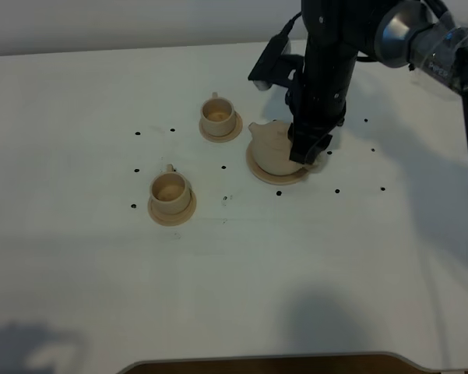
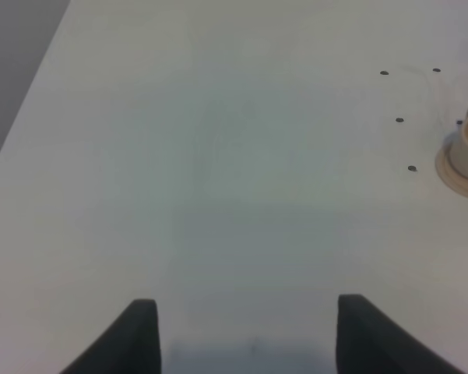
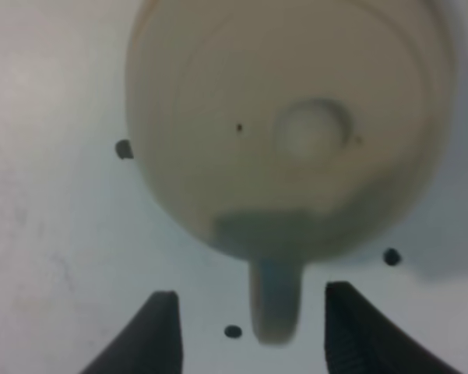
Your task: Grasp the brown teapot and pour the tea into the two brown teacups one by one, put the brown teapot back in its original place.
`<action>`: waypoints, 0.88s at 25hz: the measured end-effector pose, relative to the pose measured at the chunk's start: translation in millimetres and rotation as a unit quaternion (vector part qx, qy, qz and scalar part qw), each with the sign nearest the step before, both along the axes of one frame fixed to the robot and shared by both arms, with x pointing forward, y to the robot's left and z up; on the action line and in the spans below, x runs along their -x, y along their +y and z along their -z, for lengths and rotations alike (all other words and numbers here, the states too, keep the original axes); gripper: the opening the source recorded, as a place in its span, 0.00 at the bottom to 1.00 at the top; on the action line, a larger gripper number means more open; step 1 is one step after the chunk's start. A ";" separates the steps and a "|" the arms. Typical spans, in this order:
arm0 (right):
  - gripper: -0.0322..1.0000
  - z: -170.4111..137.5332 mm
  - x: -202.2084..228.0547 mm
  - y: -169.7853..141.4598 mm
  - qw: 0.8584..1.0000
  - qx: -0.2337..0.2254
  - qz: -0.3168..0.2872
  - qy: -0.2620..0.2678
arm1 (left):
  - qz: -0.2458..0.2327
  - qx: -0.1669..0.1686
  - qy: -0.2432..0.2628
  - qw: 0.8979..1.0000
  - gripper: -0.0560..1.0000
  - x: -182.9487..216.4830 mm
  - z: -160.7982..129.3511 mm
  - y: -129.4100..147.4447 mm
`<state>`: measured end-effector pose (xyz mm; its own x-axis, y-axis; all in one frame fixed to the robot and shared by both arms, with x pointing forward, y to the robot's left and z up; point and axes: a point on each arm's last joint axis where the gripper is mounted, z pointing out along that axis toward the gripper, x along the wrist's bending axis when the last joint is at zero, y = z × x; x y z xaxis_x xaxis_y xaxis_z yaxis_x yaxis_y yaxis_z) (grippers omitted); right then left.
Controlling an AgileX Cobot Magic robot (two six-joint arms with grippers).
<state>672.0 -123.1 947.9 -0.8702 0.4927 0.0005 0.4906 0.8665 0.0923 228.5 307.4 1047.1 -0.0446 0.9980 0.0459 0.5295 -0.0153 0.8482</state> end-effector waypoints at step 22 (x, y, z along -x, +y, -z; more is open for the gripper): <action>0.45 14.6 -5.8 -0.9 0.999 0.010 0.034 -0.013 | 0.000 0.000 0.000 1.000 0.56 0.0 0.0 0.0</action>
<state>677.8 -124.1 933.3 -0.8346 0.5499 -0.0314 0.5457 0.8333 0.0886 228.5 307.4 1047.1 -0.0446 0.9980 0.0459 0.5295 -0.0153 0.8482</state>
